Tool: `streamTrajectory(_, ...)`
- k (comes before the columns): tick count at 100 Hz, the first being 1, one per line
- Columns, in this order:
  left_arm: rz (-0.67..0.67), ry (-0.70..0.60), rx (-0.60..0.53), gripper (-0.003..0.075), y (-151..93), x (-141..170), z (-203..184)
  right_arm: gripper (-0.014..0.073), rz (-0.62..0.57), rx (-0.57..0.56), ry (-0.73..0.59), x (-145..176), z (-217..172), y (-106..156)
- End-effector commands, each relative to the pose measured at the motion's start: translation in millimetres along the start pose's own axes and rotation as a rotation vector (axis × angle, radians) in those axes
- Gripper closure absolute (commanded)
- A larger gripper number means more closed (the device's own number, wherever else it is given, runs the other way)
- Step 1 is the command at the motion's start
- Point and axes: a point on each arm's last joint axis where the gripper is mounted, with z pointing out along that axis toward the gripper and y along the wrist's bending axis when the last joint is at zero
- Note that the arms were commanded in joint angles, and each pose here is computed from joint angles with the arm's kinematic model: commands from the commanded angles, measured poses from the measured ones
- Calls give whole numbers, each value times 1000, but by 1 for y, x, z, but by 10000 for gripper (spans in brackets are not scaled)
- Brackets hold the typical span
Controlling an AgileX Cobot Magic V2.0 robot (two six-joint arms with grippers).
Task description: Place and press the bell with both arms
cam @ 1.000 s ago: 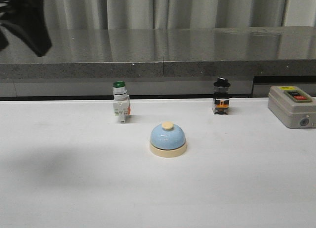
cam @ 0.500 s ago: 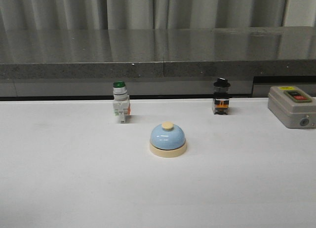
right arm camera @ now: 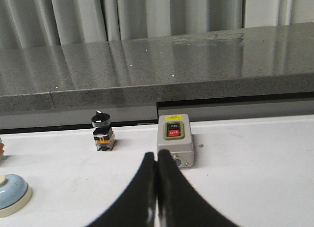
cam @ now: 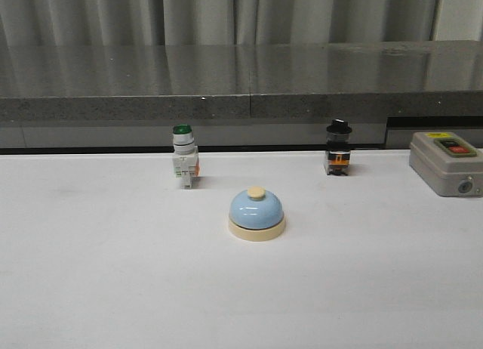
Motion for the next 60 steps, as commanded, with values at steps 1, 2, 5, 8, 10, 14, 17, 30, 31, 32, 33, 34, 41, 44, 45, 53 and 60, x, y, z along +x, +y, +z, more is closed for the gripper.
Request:
streamTrajectory(1,-9,-113,-2,591,0,-16,-5,659,-9,-7,-83,-12,0,2)
streamTrajectory(2,-9,-113,-2,603,0,-16,-5,659,-9,-7,-83,-12,0,2)
streamTrajectory(5,-9,-113,-2,647,0,-16,-5,659,-9,-7,-83,-12,0,2)
streamTrajectory(8,-9,-113,-2,702,0,-16,-5,659,-9,-7,-83,-12,0,2)
streamTrajectory(10,-9,-113,-2,721,0,-16,-5,659,-9,-7,-83,-12,0,2)
streamTrajectory(14,-9,-113,-2,739,0,-16,-5,659,-9,-7,-83,-12,0,2)
streamTrajectory(17,-9,-113,-2,741,0,-16,-5,659,-9,-7,-83,-12,0,2)
streamTrajectory(30,-9,-113,-2,741,0,-16,-5,659,-9,-7,-83,-12,0,2)
streamTrajectory(31,-9,-113,-2,741,0,-16,-5,659,-9,-7,-83,-12,0,2)
streamTrajectory(32,-9,-113,-2,741,0,-16,-5,659,-9,-7,-83,-12,0,2)
streamTrajectory(33,-9,-113,-2,741,0,-16,-5,659,-9,-7,-83,-12,0,2)
streamTrajectory(34,-9,-113,-2,741,0,-16,-5,659,-9,-7,-83,-12,0,2)
streamTrajectory(41,-9,-113,-2,741,0,-16,-5,659,-9,-7,-83,-12,0,2)
streamTrajectory(44,-9,-113,-2,741,0,-16,-5,659,-9,-7,-83,-12,0,2)
streamTrajectory(45,-9,-113,-2,741,0,-16,-5,659,-9,-7,-83,-12,0,2)
streamTrajectory(53,-9,-113,-2,741,0,-16,-5,659,-9,-7,-83,-12,0,2)
streamTrajectory(60,-9,-113,-2,741,0,-16,-5,659,-9,-7,-83,-12,0,2)
